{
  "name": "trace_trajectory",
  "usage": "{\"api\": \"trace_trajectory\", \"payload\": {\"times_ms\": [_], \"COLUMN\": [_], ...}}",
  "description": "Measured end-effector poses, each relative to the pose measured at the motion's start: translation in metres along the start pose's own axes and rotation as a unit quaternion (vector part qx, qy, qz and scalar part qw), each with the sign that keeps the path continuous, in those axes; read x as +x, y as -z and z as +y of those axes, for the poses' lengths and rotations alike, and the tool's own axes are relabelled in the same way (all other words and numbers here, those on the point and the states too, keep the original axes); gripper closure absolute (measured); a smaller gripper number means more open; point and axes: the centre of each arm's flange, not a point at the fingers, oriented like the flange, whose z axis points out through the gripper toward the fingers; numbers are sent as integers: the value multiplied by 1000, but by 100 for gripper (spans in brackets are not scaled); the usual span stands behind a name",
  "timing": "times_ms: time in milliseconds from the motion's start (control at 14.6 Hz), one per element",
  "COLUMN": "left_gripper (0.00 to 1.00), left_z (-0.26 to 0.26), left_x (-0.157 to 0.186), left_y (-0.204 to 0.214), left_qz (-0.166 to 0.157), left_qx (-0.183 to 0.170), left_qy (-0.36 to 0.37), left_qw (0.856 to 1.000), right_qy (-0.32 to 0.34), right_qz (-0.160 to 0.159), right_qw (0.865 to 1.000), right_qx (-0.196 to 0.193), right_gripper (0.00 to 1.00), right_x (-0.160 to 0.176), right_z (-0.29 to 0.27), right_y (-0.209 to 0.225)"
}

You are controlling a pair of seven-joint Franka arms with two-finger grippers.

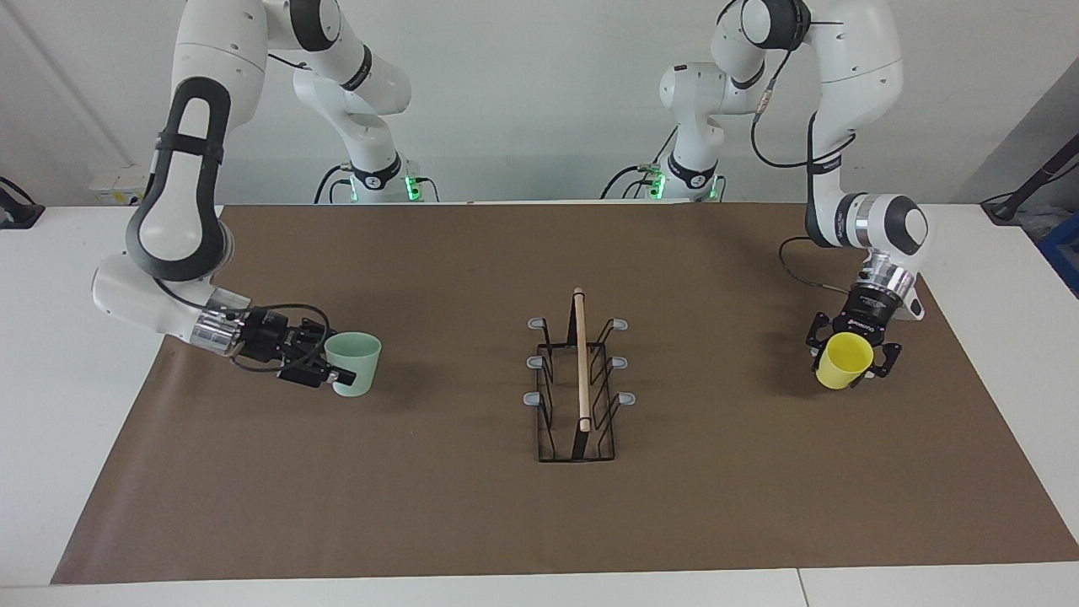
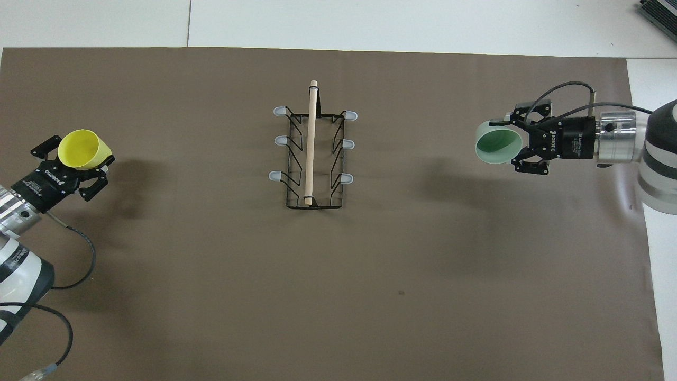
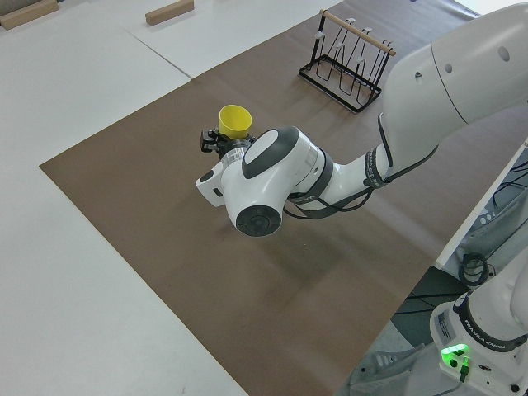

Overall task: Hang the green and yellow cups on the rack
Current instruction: 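Lift the yellow cup with the left gripper while the right gripper lifts the green cup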

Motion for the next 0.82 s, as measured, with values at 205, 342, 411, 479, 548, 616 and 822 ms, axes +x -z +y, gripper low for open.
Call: {"api": "trace_trajectory", "payload": {"times_ms": [205, 342, 411, 479, 548, 616, 822], "left_gripper": [33, 33, 33, 33, 33, 33, 33], "left_z": [14, 22, 27, 32, 37, 41, 52], "left_x": [-26, -46, -58, -69, -80, -90, -134], "left_y": [12, 19, 23, 27, 31, 35, 38], "left_qz": [15, 35, 45, 56, 68, 82, 136], "left_qx": [33, 67, 81, 94, 108, 123, 172], "left_qy": [-59, -110, -137, -162, -188, -212, -272], "left_qw": [998, 991, 986, 981, 974, 966, 937], "right_qy": [126, 217, 259, 299, 336, 369, 460], "right_qz": [-5, -8, -8, -7, -6, -4, 4], "right_qw": [992, 976, 966, 954, 942, 929, 888], "right_qx": [2, 1, 2, 3, 5, 6, 8], "right_gripper": [29, 29, 29, 29, 29, 29, 29], "right_x": [-20, -42, -51, -60, -66, -72, -88], "right_z": [-17, -33, -39, -44, -48, -52, -63], "right_y": [3, 1, 2, 4, 6, 9, 13]}}
